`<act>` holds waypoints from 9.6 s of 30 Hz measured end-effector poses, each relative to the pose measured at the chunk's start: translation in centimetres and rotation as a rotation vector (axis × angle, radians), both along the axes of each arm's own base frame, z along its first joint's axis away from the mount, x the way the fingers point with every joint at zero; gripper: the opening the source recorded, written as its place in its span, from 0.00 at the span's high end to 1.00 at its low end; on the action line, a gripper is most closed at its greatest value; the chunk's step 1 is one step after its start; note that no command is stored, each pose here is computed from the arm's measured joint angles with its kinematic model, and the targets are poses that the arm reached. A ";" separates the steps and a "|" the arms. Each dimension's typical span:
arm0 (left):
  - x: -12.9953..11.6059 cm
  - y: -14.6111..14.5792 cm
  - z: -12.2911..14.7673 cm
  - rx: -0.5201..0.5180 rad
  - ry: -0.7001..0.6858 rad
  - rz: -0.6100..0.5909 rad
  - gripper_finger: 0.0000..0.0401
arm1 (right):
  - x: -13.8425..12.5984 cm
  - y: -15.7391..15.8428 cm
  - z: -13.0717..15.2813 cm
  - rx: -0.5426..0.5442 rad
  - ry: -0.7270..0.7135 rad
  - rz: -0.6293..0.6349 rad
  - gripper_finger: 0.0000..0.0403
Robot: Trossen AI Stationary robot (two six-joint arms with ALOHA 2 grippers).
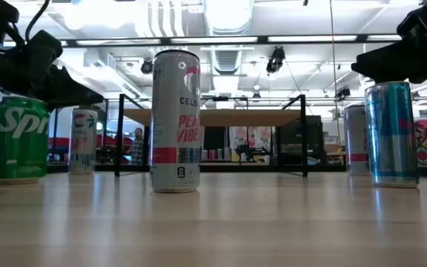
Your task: Place canned beverage on shelf
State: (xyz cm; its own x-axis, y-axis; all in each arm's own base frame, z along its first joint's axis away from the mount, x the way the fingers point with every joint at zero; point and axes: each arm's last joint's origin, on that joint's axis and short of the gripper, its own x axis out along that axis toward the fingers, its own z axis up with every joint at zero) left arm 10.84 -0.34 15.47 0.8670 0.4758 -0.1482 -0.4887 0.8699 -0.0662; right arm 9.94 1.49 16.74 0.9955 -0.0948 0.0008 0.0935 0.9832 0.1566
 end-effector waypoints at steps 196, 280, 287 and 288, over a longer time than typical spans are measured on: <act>7.6 -3.1 10.1 -0.745 1.024 0.340 0.01 | 8.1 -5.2 7.7 -0.256 0.316 -0.680 0.18; 14.8 -1.0 22.9 -0.373 0.989 0.118 0.24 | 10.0 -5.3 6.5 -0.181 0.404 -0.676 0.18; 16.9 3.8 25.6 -0.290 0.972 0.124 0.24 | 9.9 -5.2 6.0 -0.178 0.456 -0.638 0.18; 17.1 4.5 25.8 -0.277 0.975 0.123 0.24 | 9.9 -5.2 6.0 -0.179 0.460 -0.637 0.18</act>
State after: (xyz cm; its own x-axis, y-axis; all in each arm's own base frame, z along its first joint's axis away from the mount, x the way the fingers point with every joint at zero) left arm 27.92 4.12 41.28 0.2578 0.3954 -0.8816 -0.5224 0.8246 0.2171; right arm 19.84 -3.75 22.71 0.6544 -0.6819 -0.3268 0.6618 0.7256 -0.1886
